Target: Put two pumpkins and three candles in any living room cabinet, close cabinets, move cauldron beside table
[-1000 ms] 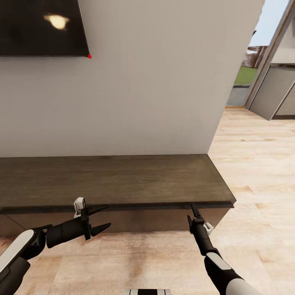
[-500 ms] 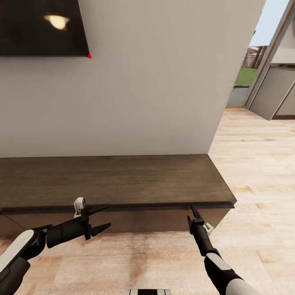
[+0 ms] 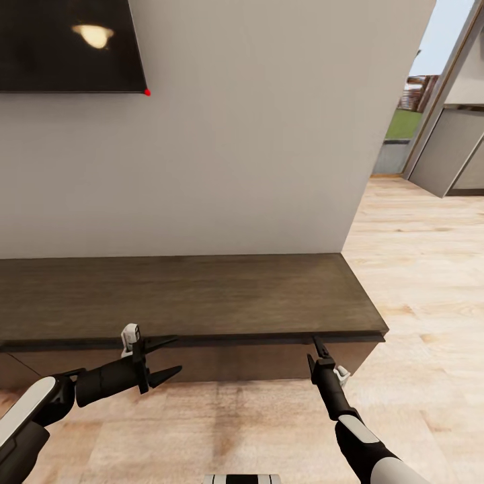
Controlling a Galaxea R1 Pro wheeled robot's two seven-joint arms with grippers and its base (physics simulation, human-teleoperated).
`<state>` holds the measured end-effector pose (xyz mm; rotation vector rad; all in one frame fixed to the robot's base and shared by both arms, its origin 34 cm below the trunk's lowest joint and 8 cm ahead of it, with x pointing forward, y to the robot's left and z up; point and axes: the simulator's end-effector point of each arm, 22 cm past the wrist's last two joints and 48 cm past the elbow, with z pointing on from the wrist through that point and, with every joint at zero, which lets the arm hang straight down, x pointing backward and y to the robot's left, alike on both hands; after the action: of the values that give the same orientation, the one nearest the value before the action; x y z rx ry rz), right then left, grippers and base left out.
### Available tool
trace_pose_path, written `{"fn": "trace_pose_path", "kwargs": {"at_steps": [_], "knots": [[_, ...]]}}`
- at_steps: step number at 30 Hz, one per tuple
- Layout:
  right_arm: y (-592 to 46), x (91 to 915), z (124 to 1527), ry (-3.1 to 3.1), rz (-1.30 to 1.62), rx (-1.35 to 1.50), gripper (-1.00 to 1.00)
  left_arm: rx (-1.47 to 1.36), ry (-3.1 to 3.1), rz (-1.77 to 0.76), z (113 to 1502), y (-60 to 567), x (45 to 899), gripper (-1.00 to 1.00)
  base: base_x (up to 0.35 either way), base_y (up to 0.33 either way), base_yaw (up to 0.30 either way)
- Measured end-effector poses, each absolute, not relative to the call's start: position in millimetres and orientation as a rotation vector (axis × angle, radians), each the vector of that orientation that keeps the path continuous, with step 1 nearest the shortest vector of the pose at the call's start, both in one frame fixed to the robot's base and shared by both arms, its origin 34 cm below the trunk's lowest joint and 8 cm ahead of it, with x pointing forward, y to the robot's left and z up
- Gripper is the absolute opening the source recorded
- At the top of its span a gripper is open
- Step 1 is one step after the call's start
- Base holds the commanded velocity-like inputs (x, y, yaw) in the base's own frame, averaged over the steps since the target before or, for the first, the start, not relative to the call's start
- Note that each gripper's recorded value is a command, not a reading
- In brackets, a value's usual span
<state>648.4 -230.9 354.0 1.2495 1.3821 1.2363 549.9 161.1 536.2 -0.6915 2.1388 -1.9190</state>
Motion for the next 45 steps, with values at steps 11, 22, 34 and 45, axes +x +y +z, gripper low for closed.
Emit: {"fn": "trace_pose_path", "kwargs": {"at_steps": [11,22,34,45], "knots": [[-231,650,361,1.373,1.242,1.240,1.00,-0.679,2.131,-1.918,542,162,550,1.00,0.000,0.000,0.000],[-231,652,369,1.364,1.248,1.230,1.00,-0.666,2.123,-1.917,549,162,549,1.00,0.000,0.000,0.000],[-231,652,369,1.364,1.248,1.230,1.00,-0.666,2.123,-1.917,548,162,549,1.00,0.007,0.000,0.000],[-231,652,369,1.363,1.249,1.229,1.00,-0.666,2.123,-1.917,548,162,549,1.00,0.023,0.000,0.000]]}}
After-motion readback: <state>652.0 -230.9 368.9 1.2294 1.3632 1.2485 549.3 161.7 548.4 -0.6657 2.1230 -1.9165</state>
